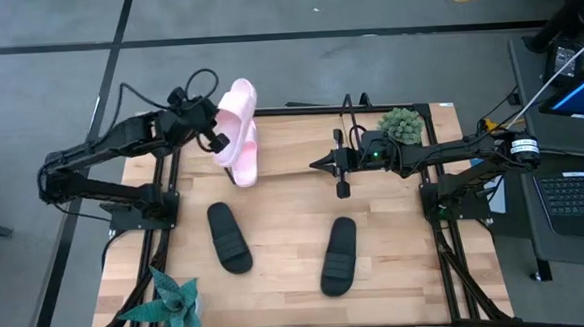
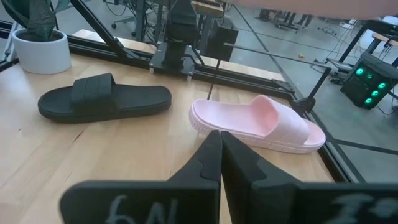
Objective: Pick and place slides into the shelf
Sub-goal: Put the pink slide on the shelf
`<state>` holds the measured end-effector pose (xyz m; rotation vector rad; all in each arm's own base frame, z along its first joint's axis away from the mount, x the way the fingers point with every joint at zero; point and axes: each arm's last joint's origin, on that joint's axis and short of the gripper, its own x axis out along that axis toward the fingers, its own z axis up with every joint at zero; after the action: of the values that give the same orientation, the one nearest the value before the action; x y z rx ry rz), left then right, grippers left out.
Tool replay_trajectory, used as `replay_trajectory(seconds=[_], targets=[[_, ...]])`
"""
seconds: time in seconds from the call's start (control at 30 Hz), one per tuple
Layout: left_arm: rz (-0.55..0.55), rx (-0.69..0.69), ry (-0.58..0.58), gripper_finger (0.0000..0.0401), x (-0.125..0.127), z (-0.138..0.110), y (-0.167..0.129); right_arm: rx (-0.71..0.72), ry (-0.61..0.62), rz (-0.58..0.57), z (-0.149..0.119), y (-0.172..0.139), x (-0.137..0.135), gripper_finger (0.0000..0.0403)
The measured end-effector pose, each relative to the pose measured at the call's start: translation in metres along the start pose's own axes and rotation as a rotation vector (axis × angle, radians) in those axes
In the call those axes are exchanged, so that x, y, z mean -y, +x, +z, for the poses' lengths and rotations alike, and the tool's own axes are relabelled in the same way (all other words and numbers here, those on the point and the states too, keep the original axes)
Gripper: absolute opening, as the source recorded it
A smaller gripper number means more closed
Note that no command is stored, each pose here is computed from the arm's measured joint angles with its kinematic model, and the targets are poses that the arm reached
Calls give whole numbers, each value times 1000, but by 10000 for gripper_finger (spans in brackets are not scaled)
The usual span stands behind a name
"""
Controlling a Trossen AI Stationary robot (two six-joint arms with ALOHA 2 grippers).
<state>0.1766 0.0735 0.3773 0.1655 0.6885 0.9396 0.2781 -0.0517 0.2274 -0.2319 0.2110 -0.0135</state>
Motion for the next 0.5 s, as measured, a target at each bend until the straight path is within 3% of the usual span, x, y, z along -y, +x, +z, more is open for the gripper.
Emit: replay_trajectory(seconds=[0.27, 0.5], targets=[[39, -65, 54, 0, 31, 9, 39, -1, 31, 0, 0, 0, 0, 7], [58, -14, -6, 0, 43, 19, 55, -7, 32, 1, -1, 0, 0, 7]])
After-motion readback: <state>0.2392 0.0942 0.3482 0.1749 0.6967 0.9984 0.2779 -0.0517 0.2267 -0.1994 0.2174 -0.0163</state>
